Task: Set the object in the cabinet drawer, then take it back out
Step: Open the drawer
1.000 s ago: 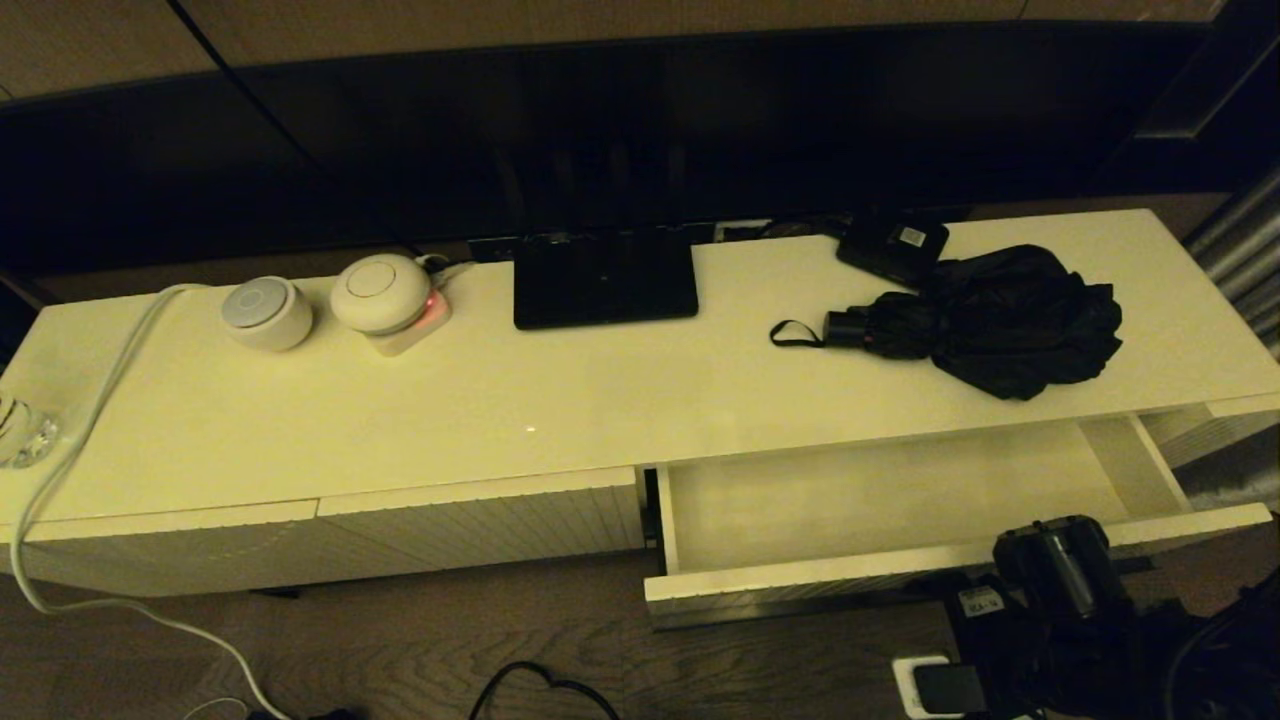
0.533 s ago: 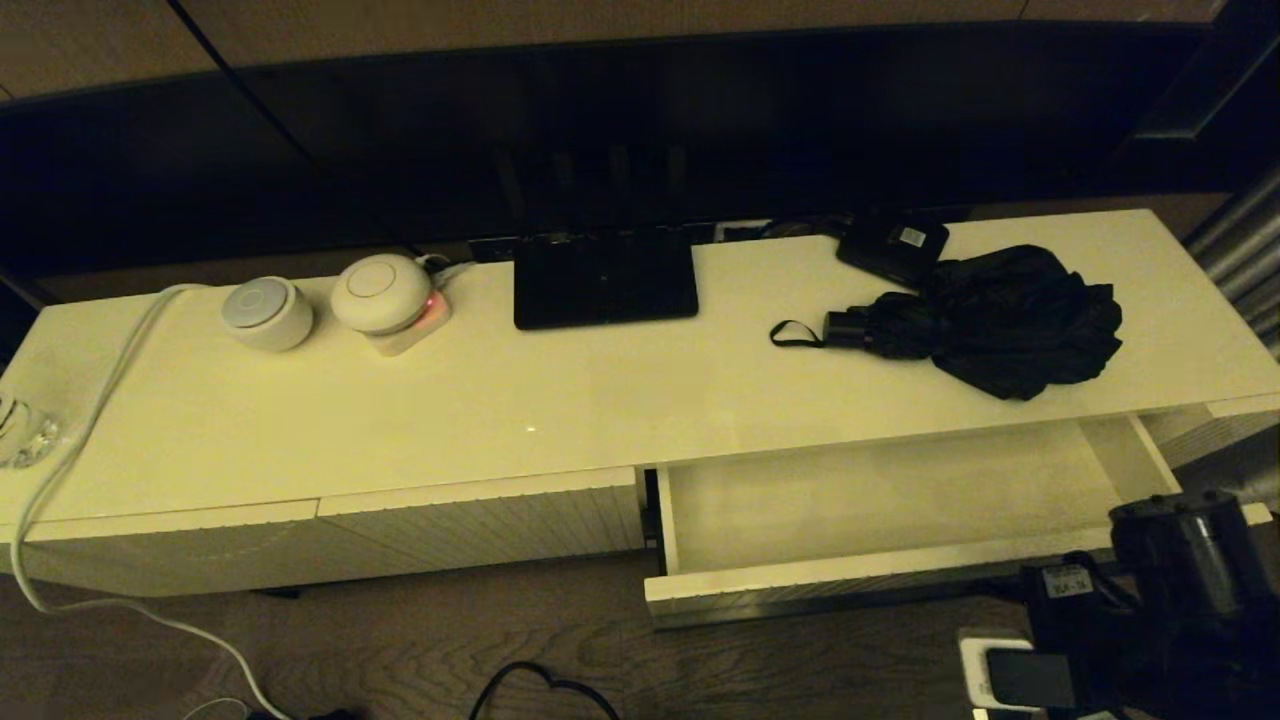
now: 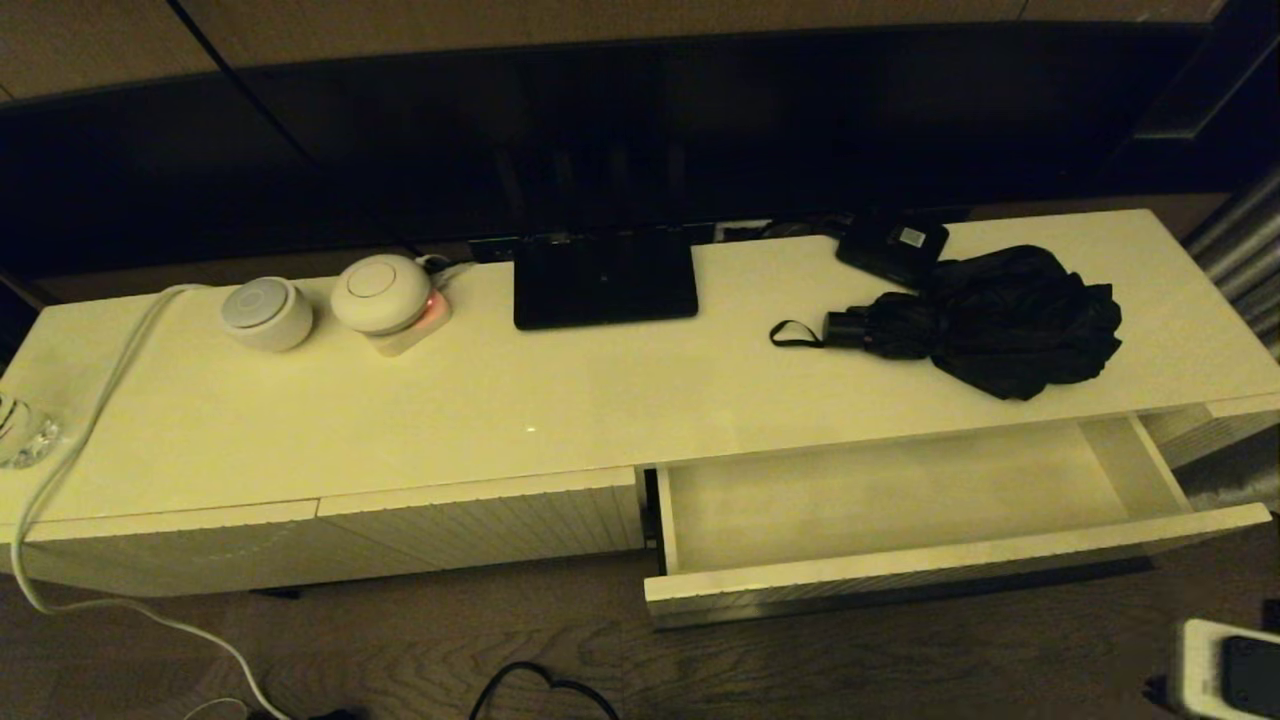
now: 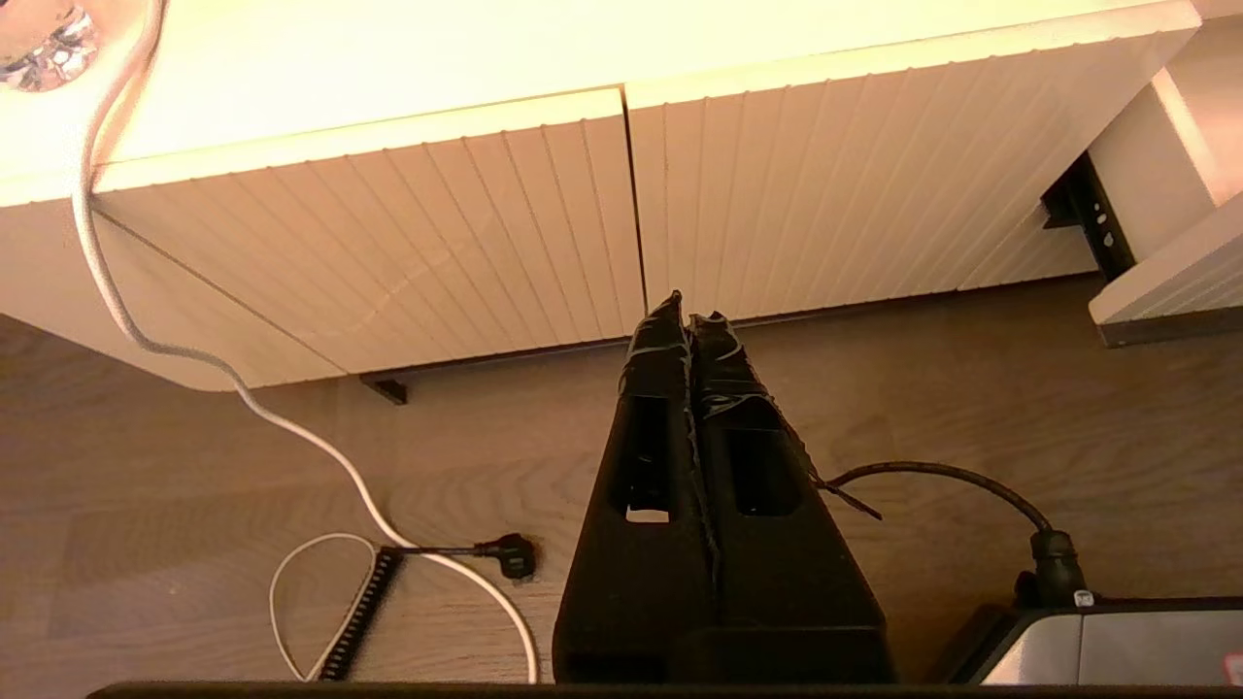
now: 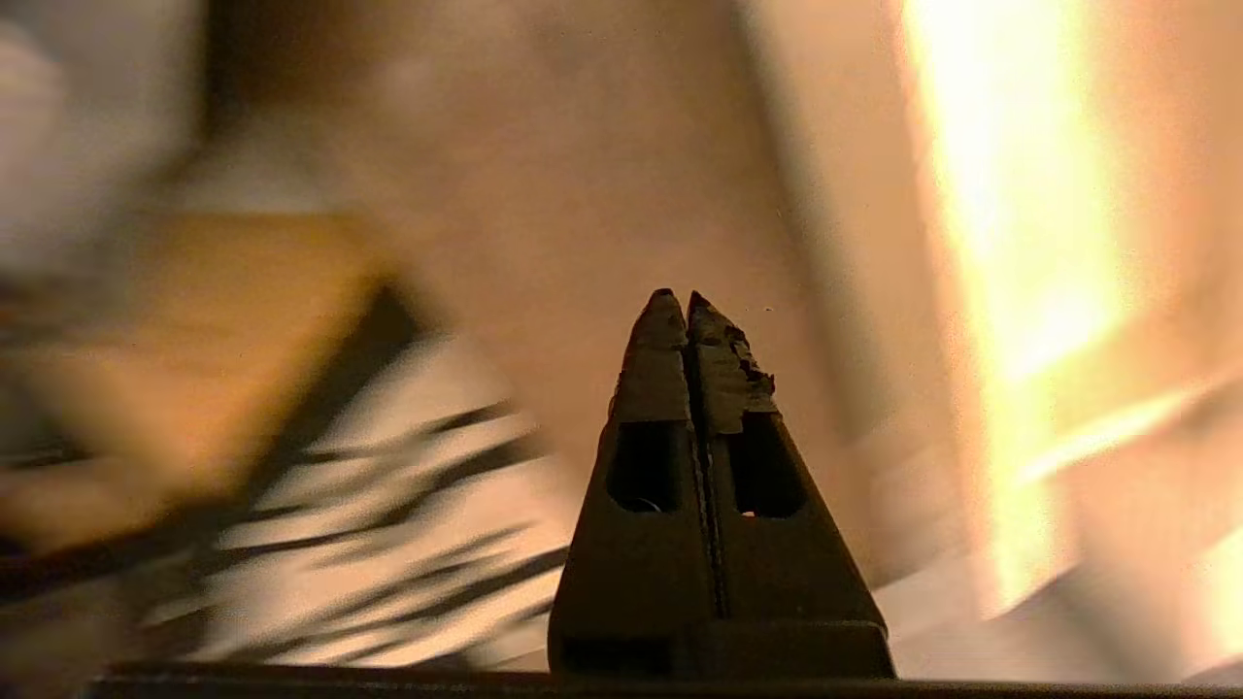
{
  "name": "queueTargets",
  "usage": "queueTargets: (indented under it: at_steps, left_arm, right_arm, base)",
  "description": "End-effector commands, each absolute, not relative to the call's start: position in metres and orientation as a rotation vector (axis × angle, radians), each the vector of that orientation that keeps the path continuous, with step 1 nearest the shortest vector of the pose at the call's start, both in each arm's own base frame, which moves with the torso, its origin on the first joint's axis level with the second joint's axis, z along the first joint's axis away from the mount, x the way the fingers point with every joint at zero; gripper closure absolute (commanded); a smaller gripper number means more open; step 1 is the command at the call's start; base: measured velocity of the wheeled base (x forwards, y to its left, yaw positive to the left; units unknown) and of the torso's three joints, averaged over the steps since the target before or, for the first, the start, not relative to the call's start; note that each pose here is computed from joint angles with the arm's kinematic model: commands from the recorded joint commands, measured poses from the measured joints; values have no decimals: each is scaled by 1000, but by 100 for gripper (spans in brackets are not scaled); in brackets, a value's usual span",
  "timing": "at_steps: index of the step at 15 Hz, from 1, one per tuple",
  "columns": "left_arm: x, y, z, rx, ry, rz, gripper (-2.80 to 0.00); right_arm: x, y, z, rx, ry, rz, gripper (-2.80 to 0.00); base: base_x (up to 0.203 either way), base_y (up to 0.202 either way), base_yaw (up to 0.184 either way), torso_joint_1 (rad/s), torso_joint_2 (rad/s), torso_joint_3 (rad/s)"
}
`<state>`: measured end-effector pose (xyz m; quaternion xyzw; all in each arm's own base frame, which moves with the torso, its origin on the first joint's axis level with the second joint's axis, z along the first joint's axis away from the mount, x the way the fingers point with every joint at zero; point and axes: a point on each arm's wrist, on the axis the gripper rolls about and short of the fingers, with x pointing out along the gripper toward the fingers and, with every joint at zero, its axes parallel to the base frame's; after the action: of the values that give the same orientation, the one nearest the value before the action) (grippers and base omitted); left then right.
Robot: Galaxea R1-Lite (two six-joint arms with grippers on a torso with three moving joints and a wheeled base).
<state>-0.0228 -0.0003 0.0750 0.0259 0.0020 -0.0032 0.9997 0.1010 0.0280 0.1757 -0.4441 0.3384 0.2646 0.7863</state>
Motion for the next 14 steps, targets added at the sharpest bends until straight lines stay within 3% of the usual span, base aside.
queueTargets:
  at_steps: [1, 5, 14]
  left_arm:
    - [-23, 0, 74, 52, 8, -6, 0]
    - [-23, 0, 74, 52, 8, -6, 0]
    - [-23, 0, 74, 52, 8, -6, 0]
  right_arm:
    - [85, 21, 188, -630, 836, 408, 0]
    - [104, 28, 198, -138, 920, 260, 0]
    - [215, 58, 183, 75, 948, 203, 0]
  base:
    - [0, 0, 0, 0, 0, 0]
    - [0, 0, 0, 0, 0, 0]
    - [0, 0, 0, 0, 0, 0]
